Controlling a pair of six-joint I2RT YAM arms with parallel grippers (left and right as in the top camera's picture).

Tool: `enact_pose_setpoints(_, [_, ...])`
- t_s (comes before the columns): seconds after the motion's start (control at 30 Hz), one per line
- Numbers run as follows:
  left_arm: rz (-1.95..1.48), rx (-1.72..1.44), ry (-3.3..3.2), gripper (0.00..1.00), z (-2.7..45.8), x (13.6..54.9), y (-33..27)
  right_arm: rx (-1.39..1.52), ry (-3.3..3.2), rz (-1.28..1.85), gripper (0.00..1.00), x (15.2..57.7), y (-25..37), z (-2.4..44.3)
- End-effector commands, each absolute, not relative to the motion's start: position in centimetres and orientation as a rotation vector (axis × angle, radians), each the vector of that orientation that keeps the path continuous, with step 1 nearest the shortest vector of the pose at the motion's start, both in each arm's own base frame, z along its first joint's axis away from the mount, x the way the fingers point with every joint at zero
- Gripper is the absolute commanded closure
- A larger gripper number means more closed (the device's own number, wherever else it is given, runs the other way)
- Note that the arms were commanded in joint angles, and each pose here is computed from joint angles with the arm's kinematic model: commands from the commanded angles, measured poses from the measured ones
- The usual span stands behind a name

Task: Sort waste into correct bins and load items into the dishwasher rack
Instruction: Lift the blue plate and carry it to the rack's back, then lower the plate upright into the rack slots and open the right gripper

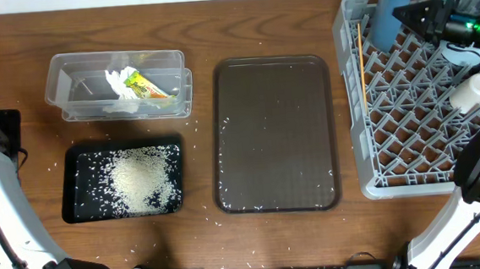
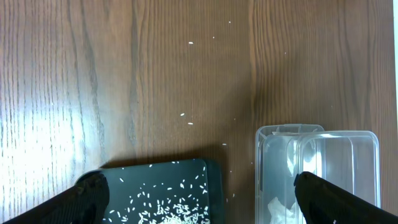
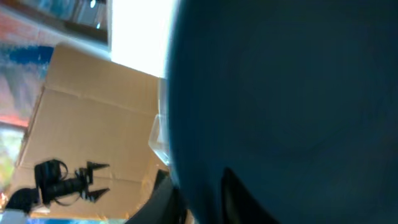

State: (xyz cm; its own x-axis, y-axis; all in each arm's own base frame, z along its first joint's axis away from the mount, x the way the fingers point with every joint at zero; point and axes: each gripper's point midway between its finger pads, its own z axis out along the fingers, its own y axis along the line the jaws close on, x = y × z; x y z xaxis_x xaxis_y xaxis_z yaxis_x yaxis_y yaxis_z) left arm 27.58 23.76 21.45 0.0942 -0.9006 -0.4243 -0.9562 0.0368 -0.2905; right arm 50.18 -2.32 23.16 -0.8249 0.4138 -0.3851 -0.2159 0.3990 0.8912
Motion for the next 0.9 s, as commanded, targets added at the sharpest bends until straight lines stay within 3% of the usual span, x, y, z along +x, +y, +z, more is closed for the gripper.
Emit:
enact_pose_setpoints(0.0, [0.156,-1.876,1.821,0.02,21.3,27.5,24.0,0.301,2.157,1.349,0.69,50.2,-3.6,22.7])
enact_pose_setpoints(0.13, [0.156,-1.876,1.821,0.02,21.3,27.5,24.0,0.457,2.269,1.060,0.45,49.4,-5.7,22.4])
enact_pose_setpoints(0.43, [0.156,-1.876,1.821,0.02,21.3,27.5,24.0,0.723,2.307,0.553,0.45,45.0,-10.2,25.9])
enact_pose_setpoints(0.53, [0.156,-1.876,1.821,0.02,21.3,27.5,24.0,0.733,2.290,0.511,0.39,44.0,-10.3,27.3])
enact_pose_setpoints(0.87, [0.156,-1.876,1.821,0.02,21.3,27.5,24.0,0.727,2.285,0.454,0.41,43.6,-10.3,27.9])
